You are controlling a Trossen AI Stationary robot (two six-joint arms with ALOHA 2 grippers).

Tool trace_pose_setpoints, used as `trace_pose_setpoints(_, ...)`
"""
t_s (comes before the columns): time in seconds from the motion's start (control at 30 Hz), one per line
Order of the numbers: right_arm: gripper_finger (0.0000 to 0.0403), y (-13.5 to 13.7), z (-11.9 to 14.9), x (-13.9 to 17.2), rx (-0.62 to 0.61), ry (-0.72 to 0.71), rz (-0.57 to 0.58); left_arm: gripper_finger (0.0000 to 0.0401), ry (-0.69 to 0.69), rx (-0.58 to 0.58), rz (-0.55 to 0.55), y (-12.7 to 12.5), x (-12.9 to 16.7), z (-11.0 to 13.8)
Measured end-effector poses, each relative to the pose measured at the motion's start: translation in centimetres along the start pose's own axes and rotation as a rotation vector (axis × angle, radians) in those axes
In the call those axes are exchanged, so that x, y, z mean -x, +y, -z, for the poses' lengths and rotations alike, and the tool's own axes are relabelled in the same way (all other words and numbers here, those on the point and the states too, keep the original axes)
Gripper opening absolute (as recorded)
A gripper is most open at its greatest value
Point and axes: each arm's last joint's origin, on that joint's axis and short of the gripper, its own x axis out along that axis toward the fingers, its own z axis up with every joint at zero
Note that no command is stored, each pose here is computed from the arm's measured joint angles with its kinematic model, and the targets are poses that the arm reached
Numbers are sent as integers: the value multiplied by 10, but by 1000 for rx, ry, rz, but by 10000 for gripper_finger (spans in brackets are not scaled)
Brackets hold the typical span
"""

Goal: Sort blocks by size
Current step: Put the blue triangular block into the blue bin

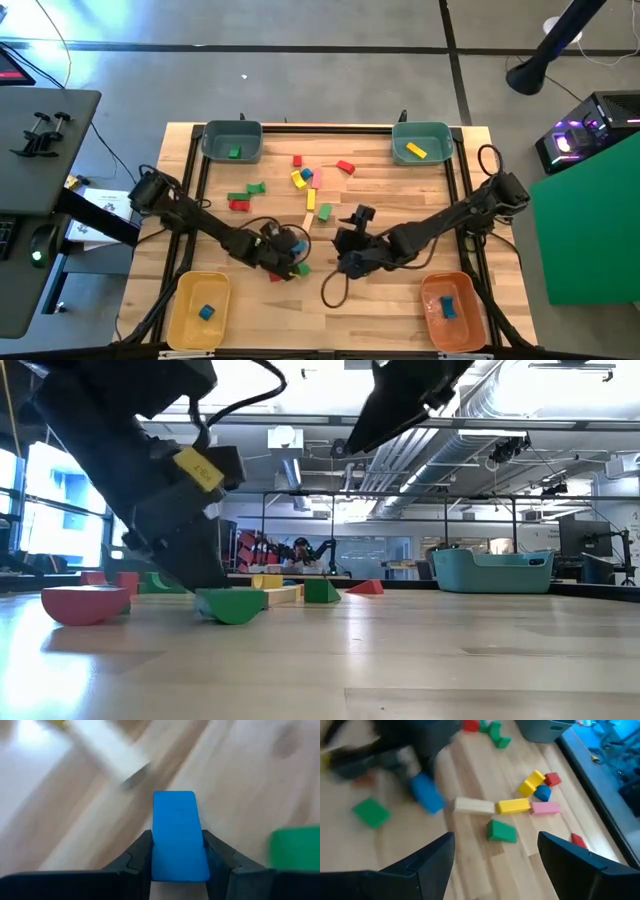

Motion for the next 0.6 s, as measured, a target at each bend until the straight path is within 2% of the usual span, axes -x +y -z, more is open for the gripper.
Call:
trace_pose_setpoints(0.13,281,-5,0,28,1,-50,54,101,1,-2,-61,18,31,-13)
trace_pose_setpoints(0.3,281,-13,4,54,-33,-127,182,101,-108,12,-242,58,87,-48)
trace_pose_setpoints(0.43,281,-12,8,60,-13,-125,197,101,-111,88,-377,110,116,-82)
trace_pose_setpoints(0.6,281,-17,11,57,9,-94,226,101,-4,157,-506,178,120,-110)
